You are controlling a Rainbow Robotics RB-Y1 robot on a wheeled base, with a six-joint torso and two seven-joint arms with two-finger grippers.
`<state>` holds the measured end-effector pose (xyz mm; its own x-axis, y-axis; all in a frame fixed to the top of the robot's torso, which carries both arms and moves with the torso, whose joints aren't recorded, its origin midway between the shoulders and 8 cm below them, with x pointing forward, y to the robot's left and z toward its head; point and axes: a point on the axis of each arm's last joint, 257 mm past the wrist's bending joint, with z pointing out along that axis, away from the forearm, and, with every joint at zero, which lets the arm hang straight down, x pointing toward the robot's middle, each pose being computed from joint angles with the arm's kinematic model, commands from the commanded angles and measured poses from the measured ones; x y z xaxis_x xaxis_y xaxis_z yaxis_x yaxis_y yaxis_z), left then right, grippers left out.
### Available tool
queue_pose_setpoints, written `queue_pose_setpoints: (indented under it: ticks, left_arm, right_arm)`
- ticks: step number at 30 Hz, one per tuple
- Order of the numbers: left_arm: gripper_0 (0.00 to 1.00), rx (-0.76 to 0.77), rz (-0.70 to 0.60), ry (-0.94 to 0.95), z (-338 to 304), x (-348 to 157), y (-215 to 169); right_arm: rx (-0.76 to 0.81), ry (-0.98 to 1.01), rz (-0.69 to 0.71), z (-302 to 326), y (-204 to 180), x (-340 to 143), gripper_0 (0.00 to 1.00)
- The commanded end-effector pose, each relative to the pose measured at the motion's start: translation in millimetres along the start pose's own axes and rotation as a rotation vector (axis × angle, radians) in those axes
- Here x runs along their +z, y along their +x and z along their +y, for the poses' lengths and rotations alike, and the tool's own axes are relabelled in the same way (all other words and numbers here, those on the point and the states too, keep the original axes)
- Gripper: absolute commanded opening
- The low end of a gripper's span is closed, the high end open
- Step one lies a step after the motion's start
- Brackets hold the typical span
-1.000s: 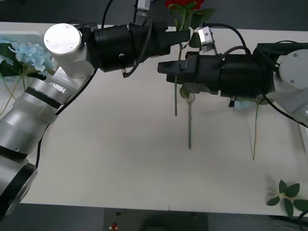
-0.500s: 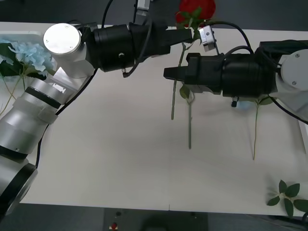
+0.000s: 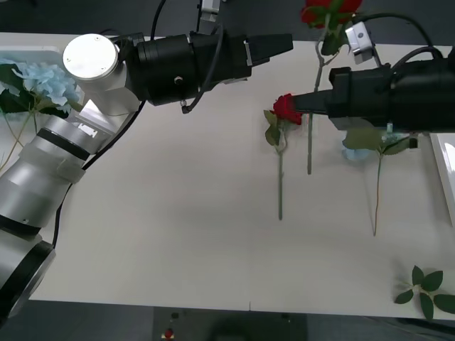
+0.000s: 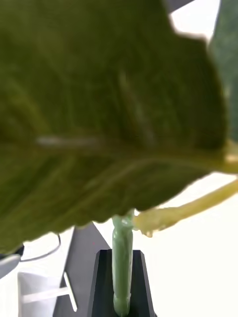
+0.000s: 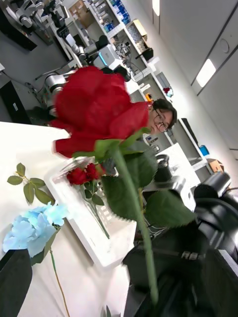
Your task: Put the red flowers into the right box and the blue flowers into the left box
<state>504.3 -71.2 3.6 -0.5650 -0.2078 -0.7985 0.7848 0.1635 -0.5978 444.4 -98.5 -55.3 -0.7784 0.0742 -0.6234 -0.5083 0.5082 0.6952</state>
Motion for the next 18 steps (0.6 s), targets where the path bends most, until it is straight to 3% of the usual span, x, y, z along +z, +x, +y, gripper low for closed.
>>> queue_pose_setpoints:
  ticks: [1, 11, 18]
  left_arm:
    - [1.0, 0.065, -0.028, 0.048, -24.3, 2.4, -14.2]
    - [1.0, 0.038, -0.051, 0.043, -19.8, -25.9, -35.3]
    - [1.0, 0.061, -0.064, -0.041, 1.9, -75.0, -63.5]
  right_arm:
    - [0.005, 0.094, 0.011, -6.3, -17.4, -44.6, 0.0]
    - [-0.041, 0.519, -0.034, -96.1, -68.6, -163.9, 0.0]
    - [-0.011, 0.783, -0.076, -177.2, -79.7, -219.1, 0.0]
